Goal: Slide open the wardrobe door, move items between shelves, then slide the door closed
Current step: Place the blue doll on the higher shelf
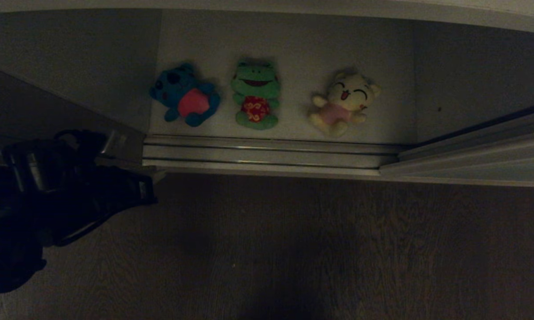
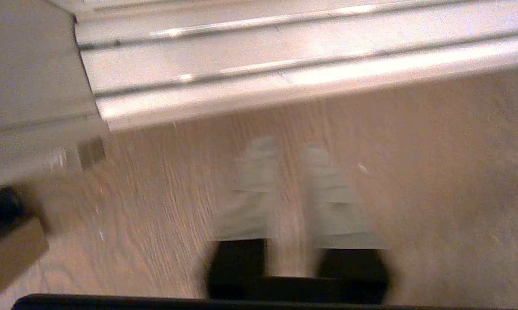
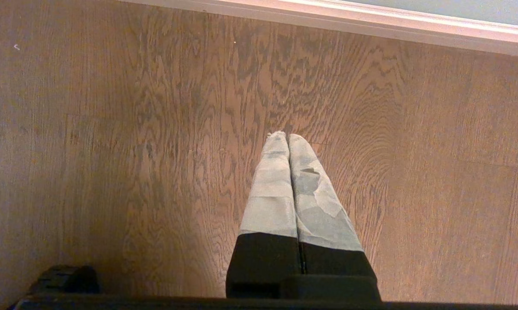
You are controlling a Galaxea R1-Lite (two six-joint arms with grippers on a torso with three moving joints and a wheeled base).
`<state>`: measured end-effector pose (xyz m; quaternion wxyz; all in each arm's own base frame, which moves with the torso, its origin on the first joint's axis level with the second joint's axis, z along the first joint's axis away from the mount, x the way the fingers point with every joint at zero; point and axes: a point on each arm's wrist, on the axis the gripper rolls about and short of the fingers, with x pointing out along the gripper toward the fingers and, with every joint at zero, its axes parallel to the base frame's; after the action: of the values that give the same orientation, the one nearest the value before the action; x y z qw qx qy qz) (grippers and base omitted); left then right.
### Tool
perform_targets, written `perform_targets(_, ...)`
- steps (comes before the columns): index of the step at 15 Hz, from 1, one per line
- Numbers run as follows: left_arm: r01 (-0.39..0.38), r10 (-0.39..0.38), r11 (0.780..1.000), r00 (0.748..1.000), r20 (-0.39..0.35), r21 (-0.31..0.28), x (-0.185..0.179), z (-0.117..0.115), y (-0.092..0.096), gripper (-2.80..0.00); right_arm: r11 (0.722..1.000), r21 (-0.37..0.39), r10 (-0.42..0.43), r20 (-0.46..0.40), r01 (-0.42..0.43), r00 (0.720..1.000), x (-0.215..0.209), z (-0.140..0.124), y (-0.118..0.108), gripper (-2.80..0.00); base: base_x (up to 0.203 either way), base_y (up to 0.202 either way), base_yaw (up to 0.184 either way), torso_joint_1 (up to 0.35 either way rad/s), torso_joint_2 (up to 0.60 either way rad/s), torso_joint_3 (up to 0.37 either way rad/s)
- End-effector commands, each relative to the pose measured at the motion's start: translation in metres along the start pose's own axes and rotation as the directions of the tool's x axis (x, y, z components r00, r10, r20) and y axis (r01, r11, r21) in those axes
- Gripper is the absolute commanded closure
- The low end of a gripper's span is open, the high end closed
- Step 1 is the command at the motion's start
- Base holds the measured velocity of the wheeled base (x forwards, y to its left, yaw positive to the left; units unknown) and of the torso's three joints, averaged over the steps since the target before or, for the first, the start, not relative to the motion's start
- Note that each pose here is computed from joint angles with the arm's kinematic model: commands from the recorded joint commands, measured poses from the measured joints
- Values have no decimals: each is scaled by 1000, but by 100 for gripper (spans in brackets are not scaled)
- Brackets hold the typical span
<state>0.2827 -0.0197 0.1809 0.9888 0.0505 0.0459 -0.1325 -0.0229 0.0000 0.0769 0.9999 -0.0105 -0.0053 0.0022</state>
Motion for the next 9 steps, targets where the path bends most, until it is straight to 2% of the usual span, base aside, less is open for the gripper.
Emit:
perform_targets(1,-28,28,1000,999,20,4,22,-4,5,-280,1000,0,0,2,0,1000,0,0,0,0,0,0,0,0,0,0)
perform_targets(6,-51,47,998,987,154,26,34,17,10,-280,1000,0,2,2,-2,1000,0,0,0,0,0,0,0,0,0,0)
perform_targets(9,-55,49,998,984,169,30,54,12,13,-280,1000,0,1,2,-1,1000,0,0,0,0,0,0,0,0,0,0)
